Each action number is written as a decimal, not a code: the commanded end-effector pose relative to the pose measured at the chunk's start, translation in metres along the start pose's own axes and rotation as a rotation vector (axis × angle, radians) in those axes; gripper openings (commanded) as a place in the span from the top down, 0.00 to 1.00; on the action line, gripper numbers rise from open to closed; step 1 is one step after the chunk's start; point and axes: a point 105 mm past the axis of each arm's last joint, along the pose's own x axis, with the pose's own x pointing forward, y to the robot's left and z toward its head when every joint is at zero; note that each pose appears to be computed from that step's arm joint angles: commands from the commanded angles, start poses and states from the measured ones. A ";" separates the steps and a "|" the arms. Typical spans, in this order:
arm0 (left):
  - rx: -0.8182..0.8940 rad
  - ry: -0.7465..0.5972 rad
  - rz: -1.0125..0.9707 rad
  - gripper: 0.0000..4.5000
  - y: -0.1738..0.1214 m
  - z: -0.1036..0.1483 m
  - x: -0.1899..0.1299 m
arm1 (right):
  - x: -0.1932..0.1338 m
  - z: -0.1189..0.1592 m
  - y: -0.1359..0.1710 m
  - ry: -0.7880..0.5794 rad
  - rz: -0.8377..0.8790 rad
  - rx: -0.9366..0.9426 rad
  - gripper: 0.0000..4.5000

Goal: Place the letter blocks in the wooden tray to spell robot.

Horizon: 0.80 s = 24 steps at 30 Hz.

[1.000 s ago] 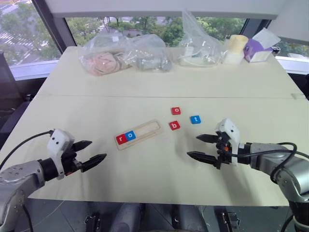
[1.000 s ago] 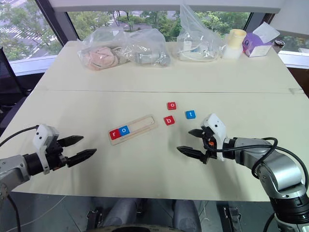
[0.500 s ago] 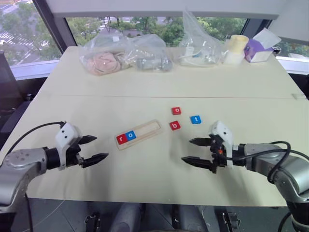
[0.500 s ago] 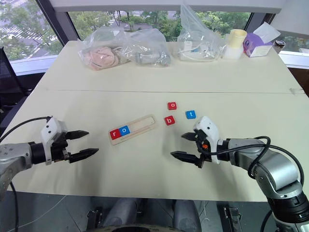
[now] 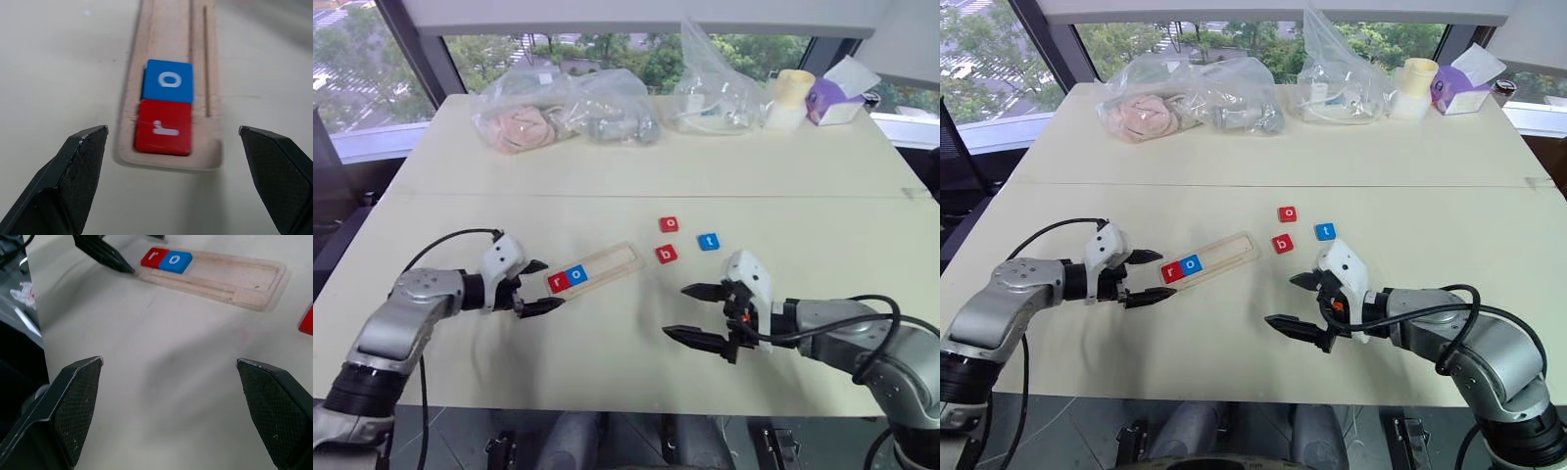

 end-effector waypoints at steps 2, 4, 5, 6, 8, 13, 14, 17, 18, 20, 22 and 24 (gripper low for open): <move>0.092 0.047 -0.026 0.00 -0.004 -0.006 0.009 | -0.001 0.005 0.006 -0.025 0.001 -0.020 0.00; 0.076 0.034 -0.050 0.00 -0.009 -0.007 0.012 | -0.002 0.004 0.004 -0.026 -0.007 -0.017 0.00; 0.090 0.051 -0.054 0.00 -0.010 -0.011 0.014 | -0.003 0.004 0.003 -0.026 -0.012 -0.016 0.00; 0.102 0.065 -0.056 0.00 -0.011 -0.014 0.015 | -0.003 0.004 0.002 -0.026 -0.014 -0.015 0.00; 0.078 0.078 -0.045 0.00 -0.010 -0.020 0.018 | -0.003 0.003 0.001 -0.027 -0.017 -0.013 0.00; 0.004 0.078 -0.051 0.06 -0.013 -0.028 0.026 | -0.002 0.002 0.000 -0.029 -0.018 -0.013 0.00; -0.012 0.073 -0.061 0.12 -0.015 -0.028 0.027 | -0.002 0.002 -0.001 -0.030 -0.018 -0.013 0.00; -0.025 0.074 -0.067 0.31 -0.016 -0.029 0.026 | -0.003 0.002 -0.002 -0.031 -0.020 -0.013 0.00; -0.024 0.076 -0.060 0.30 -0.015 -0.029 0.026 | -0.003 0.002 -0.002 -0.030 -0.021 -0.014 0.00; -0.005 0.081 -0.049 0.30 -0.012 -0.029 0.025 | -0.002 0.001 -0.002 -0.030 -0.023 -0.014 0.00; 0.017 0.087 -0.053 0.30 -0.009 -0.027 0.023 | -0.002 0.002 -0.003 -0.029 -0.026 -0.014 0.00; 0.048 0.065 -0.079 0.30 -0.008 -0.021 0.023 | -0.002 0.002 -0.003 -0.030 -0.028 -0.013 0.00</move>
